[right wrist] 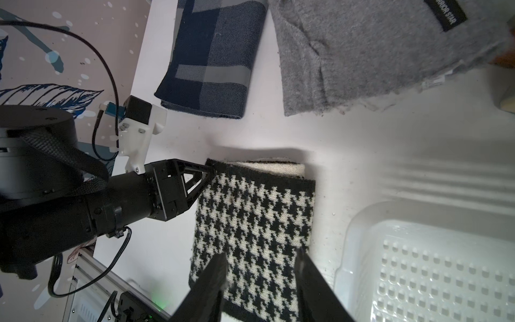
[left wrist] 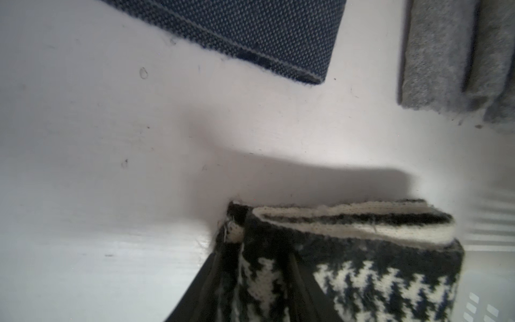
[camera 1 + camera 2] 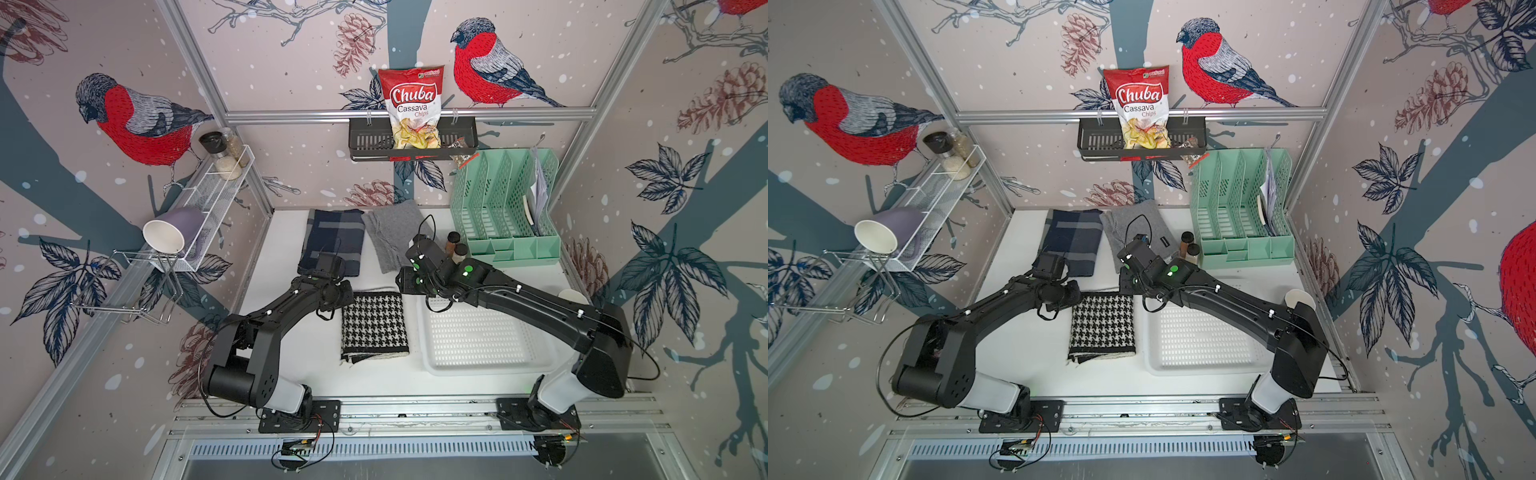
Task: Put the folded scarf in the basket
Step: Adjust the scarf at the center of the board.
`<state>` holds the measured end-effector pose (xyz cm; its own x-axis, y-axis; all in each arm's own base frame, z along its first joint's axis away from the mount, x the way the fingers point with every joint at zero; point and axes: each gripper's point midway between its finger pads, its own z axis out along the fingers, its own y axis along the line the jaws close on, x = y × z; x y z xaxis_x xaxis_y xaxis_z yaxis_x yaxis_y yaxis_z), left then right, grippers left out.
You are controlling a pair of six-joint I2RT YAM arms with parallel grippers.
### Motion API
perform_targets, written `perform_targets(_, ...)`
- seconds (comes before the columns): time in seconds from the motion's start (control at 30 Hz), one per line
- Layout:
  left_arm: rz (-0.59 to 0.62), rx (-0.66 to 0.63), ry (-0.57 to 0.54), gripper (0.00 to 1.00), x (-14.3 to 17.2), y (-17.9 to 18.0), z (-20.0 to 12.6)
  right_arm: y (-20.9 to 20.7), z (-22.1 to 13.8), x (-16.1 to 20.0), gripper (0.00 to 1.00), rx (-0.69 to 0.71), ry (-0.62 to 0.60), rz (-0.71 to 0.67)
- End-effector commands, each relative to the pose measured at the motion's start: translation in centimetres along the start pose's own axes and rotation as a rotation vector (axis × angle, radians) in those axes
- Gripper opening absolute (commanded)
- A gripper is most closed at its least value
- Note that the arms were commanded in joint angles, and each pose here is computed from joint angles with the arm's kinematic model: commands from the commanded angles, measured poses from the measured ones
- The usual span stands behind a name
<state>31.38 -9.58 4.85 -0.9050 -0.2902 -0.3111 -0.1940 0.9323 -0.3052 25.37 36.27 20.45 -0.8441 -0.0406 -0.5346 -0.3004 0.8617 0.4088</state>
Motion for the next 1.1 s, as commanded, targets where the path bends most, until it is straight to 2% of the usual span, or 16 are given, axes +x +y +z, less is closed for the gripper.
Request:
perform_targets(0.0, -0.007, 0.011, -0.023, 0.37, -0.4, -0.1, 0.3, 0.5, 0.4, 0.5, 0.46, -0.024, 0.008, -0.003)
perform_targets(0.17, -0.045, 0.002, -0.027, 0.31, -0.2, 0.3, 0.9, 0.5, 0.8, 1.1, 0.44, -0.022, 0.027, -0.003)
perform_targets(0.27, -0.066, -0.009, -0.031, 0.2, -0.1, 0.6, 1.2, 0.3, 1.0, 1.2, 0.43, -0.016, 0.029, -0.001)
perform_targets(0.37, -0.097, -0.03, -0.045, 0.03, -0.1, 1.2, 1.3, 0.3, 1.0, 1.3, 0.43, -0.014, 0.028, -0.002)
perform_targets(0.4, -0.106, -0.038, -0.05, 0.0, -0.1, 1.4, 1.3, 0.3, 1.0, 1.3, 0.43, -0.014, 0.03, -0.002)
perform_targets(0.63, -0.196, -0.089, -0.074, 0.0, -0.4, 2.9, 1.1, 0.1, 1.4, 1.7, 0.43, -0.015, 0.041, -0.006)
perform_targets(1.07, -0.478, -0.104, -0.176, 0.0, -0.6, 6.2, -2.7, 0.1, 1.9, 2.2, 0.43, -0.019, 0.062, -0.012)
